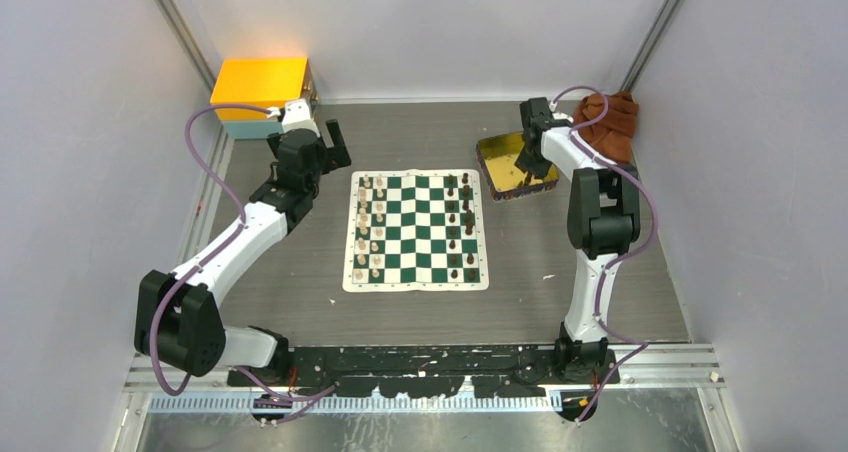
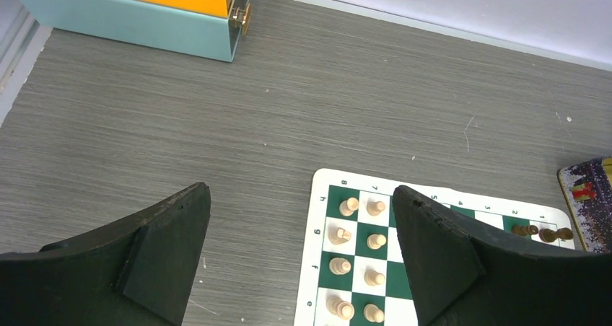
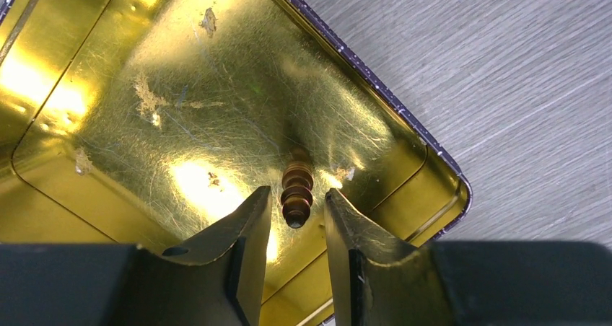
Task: Set up the chess pieces on the board
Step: Pick up the chess piece from the storage box.
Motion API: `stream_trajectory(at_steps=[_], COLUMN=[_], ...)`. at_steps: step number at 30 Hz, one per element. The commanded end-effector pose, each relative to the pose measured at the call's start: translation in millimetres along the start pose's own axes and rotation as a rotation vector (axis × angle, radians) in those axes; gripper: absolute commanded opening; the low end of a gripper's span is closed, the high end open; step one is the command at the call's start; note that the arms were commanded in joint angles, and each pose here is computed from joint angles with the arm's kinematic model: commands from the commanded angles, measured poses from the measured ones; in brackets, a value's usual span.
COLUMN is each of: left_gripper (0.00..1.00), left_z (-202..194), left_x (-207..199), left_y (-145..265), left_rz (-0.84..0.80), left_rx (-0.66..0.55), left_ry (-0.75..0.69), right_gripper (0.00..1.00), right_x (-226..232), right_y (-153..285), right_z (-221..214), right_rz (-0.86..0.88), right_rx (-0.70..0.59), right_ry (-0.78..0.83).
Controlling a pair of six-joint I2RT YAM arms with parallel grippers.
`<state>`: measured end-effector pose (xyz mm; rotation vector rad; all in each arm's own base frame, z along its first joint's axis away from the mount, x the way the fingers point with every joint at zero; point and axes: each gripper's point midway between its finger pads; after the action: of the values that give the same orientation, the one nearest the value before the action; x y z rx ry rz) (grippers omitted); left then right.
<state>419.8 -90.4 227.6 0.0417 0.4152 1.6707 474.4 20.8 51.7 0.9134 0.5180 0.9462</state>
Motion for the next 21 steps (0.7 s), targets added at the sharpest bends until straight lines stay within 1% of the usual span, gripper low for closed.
stream_trajectory(at_steps=[1,3,5,8,10,11,21], left_gripper=[0.96,0.96,0.96,0.96,0.96,0.96,0.96], left_z=[24.8,24.1,23.3,22.4,22.5,22.0,19.0], left_x=[-3.6,-3.8,-3.9,-4.3,-4.6,-4.5,-4.6], left_y=[4.6,4.2,3.5,2.5,2.4,2.1,1.2], left_rz=[-0.009,-0.010,-0.010,-0.011,-0.012,-0.011,-0.014], left_rx=[-0.083,-0.081,-0.080,-0.077,-0.077,-0.076,-0.070], left_ry=[0.015,0.014,0.012,0.011,0.011,0.011,0.007], right_gripper=[0.37,0.31,0.22,0.13,0.04,0.02,0.01], right_x=[10.0,8.9,8.3,7.7,7.7,8.0,17.8], right_y=[7.4,6.7,6.3,6.0,8.0,9.5,21.7], right_z=[24.4,24.5,24.6,26.5,28.7,30.0,39.5], right_rz=[0.037,0.034,0.032,0.031,0.032,0.034,0.134], right_rx=[-0.063,-0.064,-0.066,-0.070,-0.078,-0.083,-0.112], right_ry=[-0.045,-0.047,-0.047,-0.048,-0.046,-0.047,-0.142])
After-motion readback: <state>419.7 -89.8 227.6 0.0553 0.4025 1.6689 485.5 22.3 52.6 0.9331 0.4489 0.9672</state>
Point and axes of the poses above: each gripper's point midway between its finger pads, its own y axis back along the fingers, its own x axis along the line the jaws close on, z = x × y, and after that the axes turned 3 degrees about y, right-handed
